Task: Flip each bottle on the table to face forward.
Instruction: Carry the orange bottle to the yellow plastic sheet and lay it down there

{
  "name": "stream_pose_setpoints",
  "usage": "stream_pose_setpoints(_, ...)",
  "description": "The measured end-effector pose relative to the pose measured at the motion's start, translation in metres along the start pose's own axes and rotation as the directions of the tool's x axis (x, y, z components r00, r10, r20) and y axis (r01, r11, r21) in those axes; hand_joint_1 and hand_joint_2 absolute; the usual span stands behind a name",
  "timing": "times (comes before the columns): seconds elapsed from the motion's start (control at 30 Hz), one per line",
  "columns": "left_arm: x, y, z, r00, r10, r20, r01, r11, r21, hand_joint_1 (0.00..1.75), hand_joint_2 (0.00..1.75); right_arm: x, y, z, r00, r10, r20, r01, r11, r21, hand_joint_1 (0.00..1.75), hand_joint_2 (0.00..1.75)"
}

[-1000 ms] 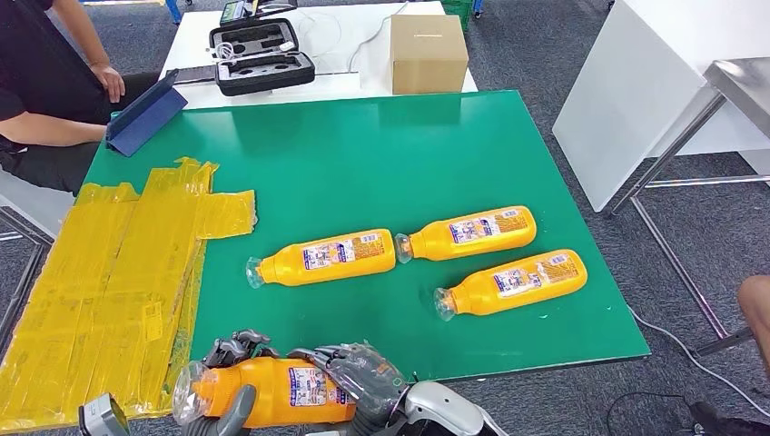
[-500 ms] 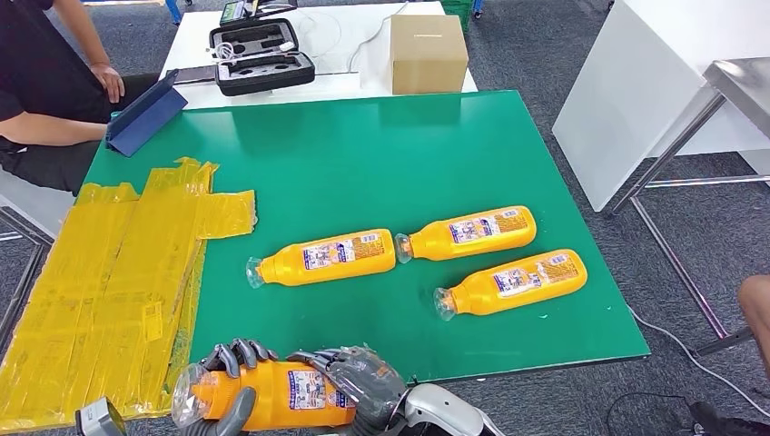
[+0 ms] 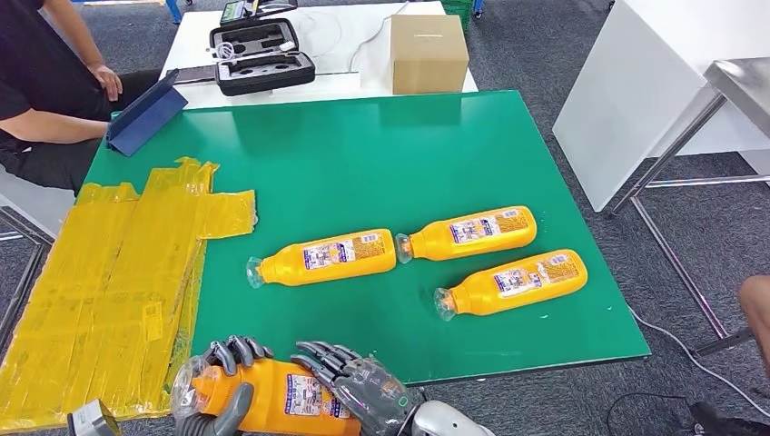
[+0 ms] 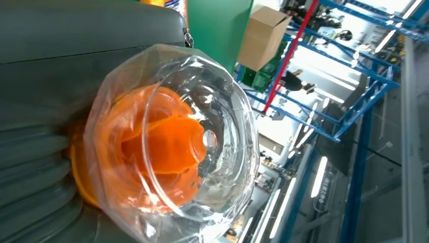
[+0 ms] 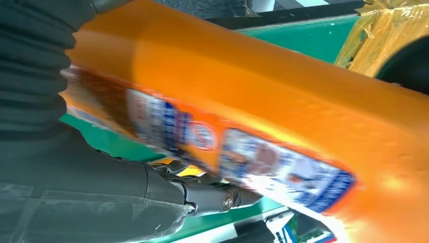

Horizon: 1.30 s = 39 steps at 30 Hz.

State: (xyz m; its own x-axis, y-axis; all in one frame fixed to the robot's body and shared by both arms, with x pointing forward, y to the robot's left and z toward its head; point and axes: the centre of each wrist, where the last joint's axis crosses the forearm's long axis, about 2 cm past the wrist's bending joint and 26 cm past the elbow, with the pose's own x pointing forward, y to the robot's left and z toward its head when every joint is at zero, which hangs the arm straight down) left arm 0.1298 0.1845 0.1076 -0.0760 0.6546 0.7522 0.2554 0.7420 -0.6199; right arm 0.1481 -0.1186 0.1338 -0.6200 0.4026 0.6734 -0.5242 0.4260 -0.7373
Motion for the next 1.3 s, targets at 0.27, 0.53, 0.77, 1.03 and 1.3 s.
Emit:
stream_pose_setpoints(0.27,0.009,-0.004,-0.005,0.999,-0.026,0.040,0.025,1.000,0.017,1.75,1.75,0.000,-0.006,0.012,1.000,-0.008,0.007,0.008,0.999,-0.038,0.00,0.00)
stream_pose_setpoints(0.53,0.013,-0.002,-0.010,0.972,-0.215,0.097,0.206,0.974,0.093,1.75,1.75,0.003,-0.010,0.019,1.000,0.014,0.011,-0.013,0.994,-0.108,0.00,0.00)
stream_pose_setpoints(0.77,0.020,-0.002,-0.019,0.913,-0.374,0.164,0.352,0.924,0.147,1.75,1.75,0.010,-0.016,0.022,0.999,0.048,0.022,-0.043,0.981,-0.188,0.00,0.00)
stream_pose_setpoints(1.03,0.042,0.000,-0.036,0.580,-0.773,0.255,0.729,0.633,0.262,1.75,1.75,0.027,-0.031,0.048,0.986,0.154,-0.069,-0.168,0.921,-0.351,0.00,0.00)
stream_pose_setpoints(1.3,0.057,-0.001,-0.042,0.100,-0.965,0.243,0.909,0.188,0.372,1.75,1.75,0.026,-0.041,0.062,0.988,0.144,-0.053,-0.153,0.914,-0.376,0.00,0.00)
